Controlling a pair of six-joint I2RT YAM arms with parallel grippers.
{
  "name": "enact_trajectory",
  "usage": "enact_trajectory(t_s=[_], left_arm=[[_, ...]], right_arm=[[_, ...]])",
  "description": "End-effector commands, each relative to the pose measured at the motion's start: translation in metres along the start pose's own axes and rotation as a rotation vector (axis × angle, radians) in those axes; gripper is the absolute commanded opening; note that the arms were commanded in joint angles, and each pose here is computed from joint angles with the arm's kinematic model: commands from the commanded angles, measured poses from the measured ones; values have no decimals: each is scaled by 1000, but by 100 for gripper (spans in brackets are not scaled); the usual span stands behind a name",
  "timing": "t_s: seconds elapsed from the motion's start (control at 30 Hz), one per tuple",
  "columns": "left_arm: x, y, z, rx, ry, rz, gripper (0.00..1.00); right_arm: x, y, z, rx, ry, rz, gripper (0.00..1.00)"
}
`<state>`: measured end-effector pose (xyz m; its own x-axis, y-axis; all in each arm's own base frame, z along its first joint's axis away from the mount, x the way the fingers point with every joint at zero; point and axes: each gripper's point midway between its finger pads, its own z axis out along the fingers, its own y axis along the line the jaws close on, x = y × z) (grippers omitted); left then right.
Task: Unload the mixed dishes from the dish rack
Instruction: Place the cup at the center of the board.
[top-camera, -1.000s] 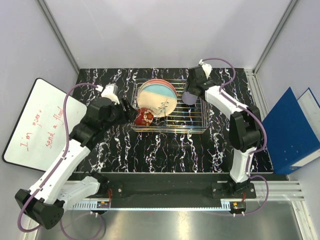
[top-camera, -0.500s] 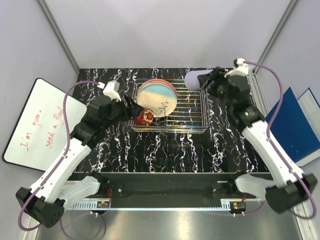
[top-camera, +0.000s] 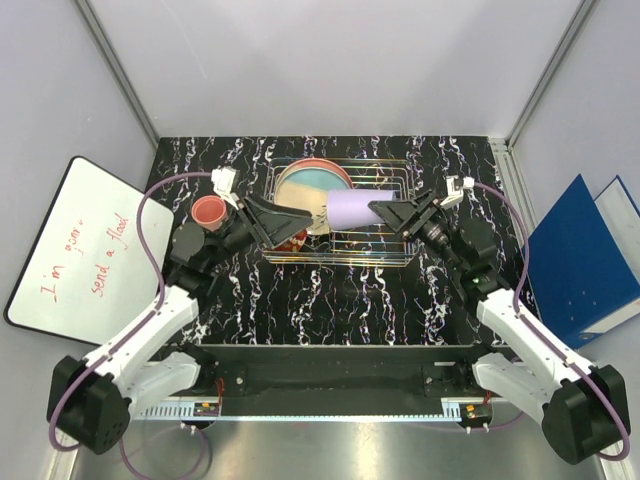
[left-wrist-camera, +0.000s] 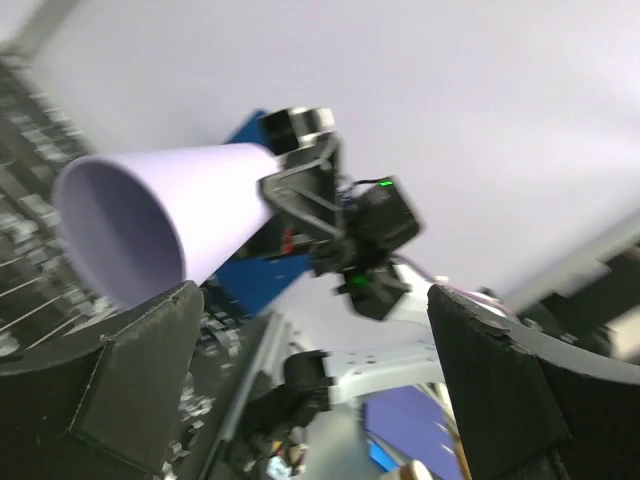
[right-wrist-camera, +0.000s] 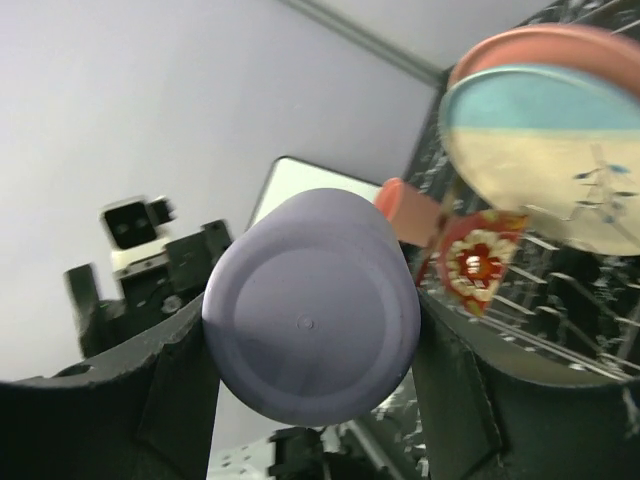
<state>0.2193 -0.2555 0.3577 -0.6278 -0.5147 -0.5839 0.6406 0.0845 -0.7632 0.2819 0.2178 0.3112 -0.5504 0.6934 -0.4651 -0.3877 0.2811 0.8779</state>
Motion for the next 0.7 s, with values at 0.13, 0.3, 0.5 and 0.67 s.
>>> enact_trajectory(t_s=[0.13,0.3,0.5,0.67], left_arm=[[5,-44,-7,248,35,4,99],[3,-45,-4,248,39,21,99],[4,-48,1,262,53,16,99],[7,-51,1,271,61,18,94]], right_arm=[[-13,87,-17,-359,-18,28,0],[-3,101,-14,-381,30,0,0],[29,110,-2,-392,114,-6,0],[50,104,9,-373,165,9,0]])
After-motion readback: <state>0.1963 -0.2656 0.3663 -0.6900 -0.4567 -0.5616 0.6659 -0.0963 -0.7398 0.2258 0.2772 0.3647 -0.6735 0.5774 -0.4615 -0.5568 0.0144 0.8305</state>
